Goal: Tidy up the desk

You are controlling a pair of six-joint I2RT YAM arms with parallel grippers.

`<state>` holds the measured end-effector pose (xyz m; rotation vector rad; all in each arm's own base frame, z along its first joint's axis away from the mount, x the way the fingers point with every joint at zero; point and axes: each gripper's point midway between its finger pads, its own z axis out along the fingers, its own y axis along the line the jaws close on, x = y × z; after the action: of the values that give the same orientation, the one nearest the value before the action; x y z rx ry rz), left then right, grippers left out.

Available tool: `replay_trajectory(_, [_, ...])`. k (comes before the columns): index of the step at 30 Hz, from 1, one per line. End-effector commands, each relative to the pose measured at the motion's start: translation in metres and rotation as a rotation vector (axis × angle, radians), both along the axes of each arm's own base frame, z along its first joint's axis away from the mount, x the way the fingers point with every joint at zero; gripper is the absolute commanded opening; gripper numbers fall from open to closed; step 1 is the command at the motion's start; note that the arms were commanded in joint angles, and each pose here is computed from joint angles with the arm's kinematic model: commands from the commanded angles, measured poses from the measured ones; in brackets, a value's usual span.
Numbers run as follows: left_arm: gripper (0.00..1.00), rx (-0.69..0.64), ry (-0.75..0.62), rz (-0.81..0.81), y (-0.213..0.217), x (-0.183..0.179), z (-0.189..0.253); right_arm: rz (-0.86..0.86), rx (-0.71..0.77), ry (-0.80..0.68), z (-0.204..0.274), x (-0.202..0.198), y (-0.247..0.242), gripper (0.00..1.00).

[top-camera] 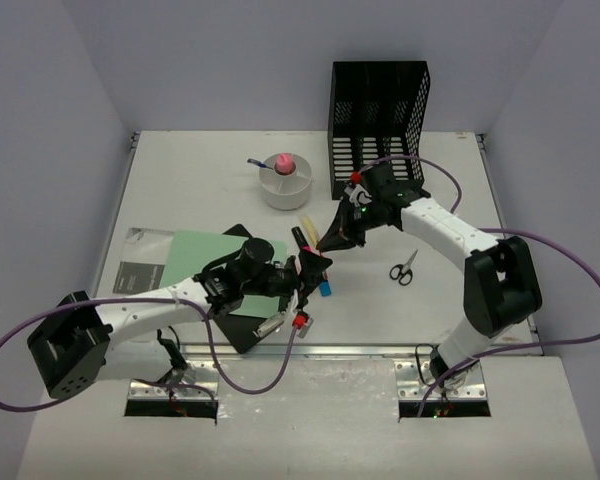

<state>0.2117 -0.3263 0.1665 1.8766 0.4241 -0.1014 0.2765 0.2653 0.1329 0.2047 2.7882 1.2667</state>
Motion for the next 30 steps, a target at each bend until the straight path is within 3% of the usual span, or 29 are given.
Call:
replay_trajectory(1, [0.53,-0.059,-0.064,-0.05,-0.016,-0.001,0.027,0.024,0.034,-0.013,0.007,-0.005,0.009,0.01])
replay_trajectory(5, [0.33,-0.025,-0.064,-0.057,-0.018,-0.002,0.018,0.037,0.029,-0.018,0.007,-0.005,0.012,0.01])
replay_trajectory(11, [0.12,0.007,-0.06,-0.06,-0.016,-0.006,0.009,0.058,0.038,-0.04,0.01,-0.006,0.015,0.01])
replay_trajectory(12, [0.1,0.009,-0.06,-0.057,-0.016,-0.006,0.009,0.068,0.051,-0.045,0.012,-0.007,0.017,0.08])
replay_trajectory(13, [0.04,0.008,-0.06,-0.05,-0.015,-0.005,0.011,0.081,0.067,-0.058,0.014,-0.008,0.018,0.39])
replay_trajectory(14, [0.01,0.006,-0.049,-0.042,-0.015,-0.005,0.012,0.094,0.082,-0.063,0.016,-0.009,0.019,0.56])
replay_trajectory(15, [0.0,0.003,-0.047,-0.037,-0.014,-0.005,0.013,0.112,0.088,-0.083,0.018,-0.01,0.019,0.87])
replay_trajectory(16, [0.0,-0.002,-0.037,-0.032,-0.013,-0.006,0.015,0.124,0.094,-0.11,0.022,-0.006,0.021,0.97])
replay_trajectory(18, [0.0,-0.037,-0.014,-0.008,-0.011,-0.01,0.026,0.134,0.083,-0.144,0.031,0.003,0.019,0.99])
replay_trajectory(23, [0.0,-0.215,0.121,0.092,-0.004,-0.016,0.087,0.108,-0.042,-0.475,0.084,0.074,-0.008,0.99])
replay_trajectory(24, [0.0,-0.274,0.255,0.146,-0.003,-0.016,0.097,0.091,-0.074,-0.53,0.091,0.084,-0.015,0.99])
replay_trajectory(26, [0.0,-0.422,0.364,0.296,0.004,0.003,0.139,0.047,-0.157,-0.673,0.11,0.108,-0.038,0.99])
replay_trajectory(27, [0.0,-0.567,0.559,0.382,0.006,0.008,0.159,0.047,-0.188,-0.723,0.114,0.114,-0.047,0.99])
replay_trajectory(28, [0.0,-0.72,0.606,0.535,0.019,0.033,0.19,0.005,-0.237,-0.759,0.117,0.125,-0.062,0.99])
replay_trajectory(29, [0.0,-0.816,0.736,0.624,0.026,0.043,0.198,-0.009,-0.255,-0.786,0.122,0.128,-0.07,0.99])
replay_trajectory(30, [0.0,-0.88,0.778,0.674,0.032,0.052,0.208,-0.016,-0.274,-0.811,0.125,0.132,-0.077,0.99])
